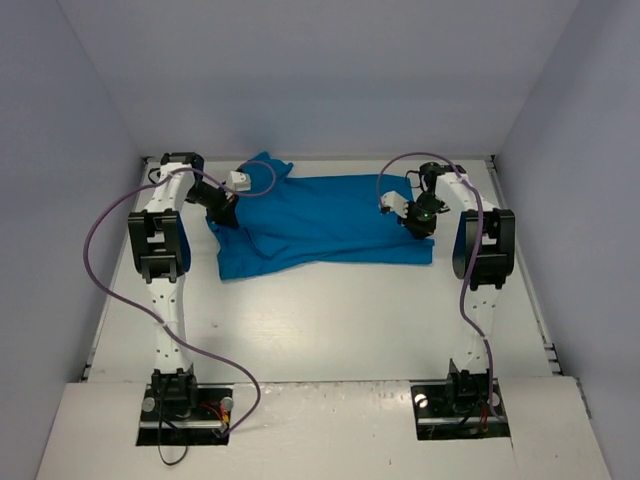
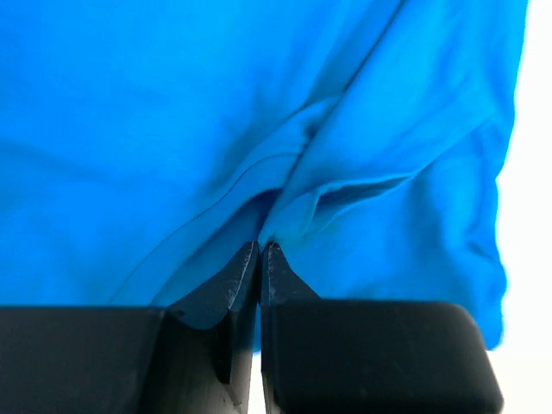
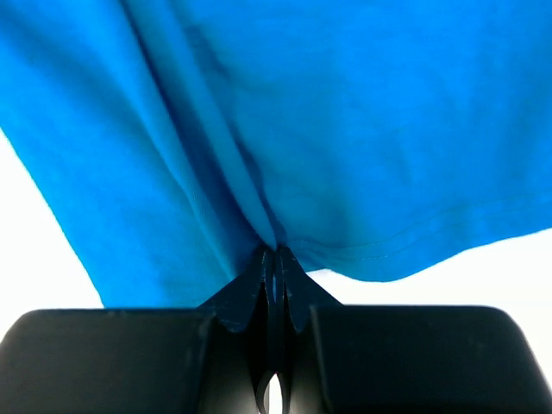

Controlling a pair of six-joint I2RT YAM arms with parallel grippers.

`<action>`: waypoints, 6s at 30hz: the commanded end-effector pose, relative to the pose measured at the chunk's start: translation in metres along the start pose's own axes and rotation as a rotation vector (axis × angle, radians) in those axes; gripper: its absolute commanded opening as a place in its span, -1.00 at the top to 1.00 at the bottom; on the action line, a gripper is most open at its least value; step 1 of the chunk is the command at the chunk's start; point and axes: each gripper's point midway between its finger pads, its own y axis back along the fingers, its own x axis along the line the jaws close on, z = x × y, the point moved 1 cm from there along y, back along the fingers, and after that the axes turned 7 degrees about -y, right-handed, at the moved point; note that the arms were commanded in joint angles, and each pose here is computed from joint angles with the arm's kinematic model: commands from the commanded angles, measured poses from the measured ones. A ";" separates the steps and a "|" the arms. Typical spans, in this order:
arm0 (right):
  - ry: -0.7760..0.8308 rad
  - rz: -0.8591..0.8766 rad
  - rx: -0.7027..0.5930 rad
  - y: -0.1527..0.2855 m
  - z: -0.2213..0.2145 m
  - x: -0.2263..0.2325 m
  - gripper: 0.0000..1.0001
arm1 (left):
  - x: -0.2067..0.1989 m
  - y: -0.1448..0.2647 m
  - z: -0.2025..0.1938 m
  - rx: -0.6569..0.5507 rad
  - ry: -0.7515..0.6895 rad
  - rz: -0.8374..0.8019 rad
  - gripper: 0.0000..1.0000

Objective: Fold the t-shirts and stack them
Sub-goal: Fold the flattened tshirt in 1/3 of the way, then grap the side of the flattened tshirt furthest away from the robot with both arms

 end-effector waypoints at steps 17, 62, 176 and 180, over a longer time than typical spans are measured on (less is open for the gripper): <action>-0.080 -0.011 -0.106 0.005 0.054 -0.029 0.46 | 0.047 0.027 0.053 -0.045 -0.101 0.167 0.66; 0.065 -0.410 -0.073 0.031 0.007 0.061 0.12 | -0.092 0.058 -0.039 -0.186 0.674 0.567 -0.87; -0.854 -0.166 -0.625 0.050 0.019 -0.150 -0.27 | 0.206 -0.033 0.169 -0.732 0.454 0.621 -0.54; -0.878 -0.159 -0.622 0.042 0.015 -0.153 -0.34 | 0.213 -0.033 0.162 -0.712 0.462 0.664 -0.53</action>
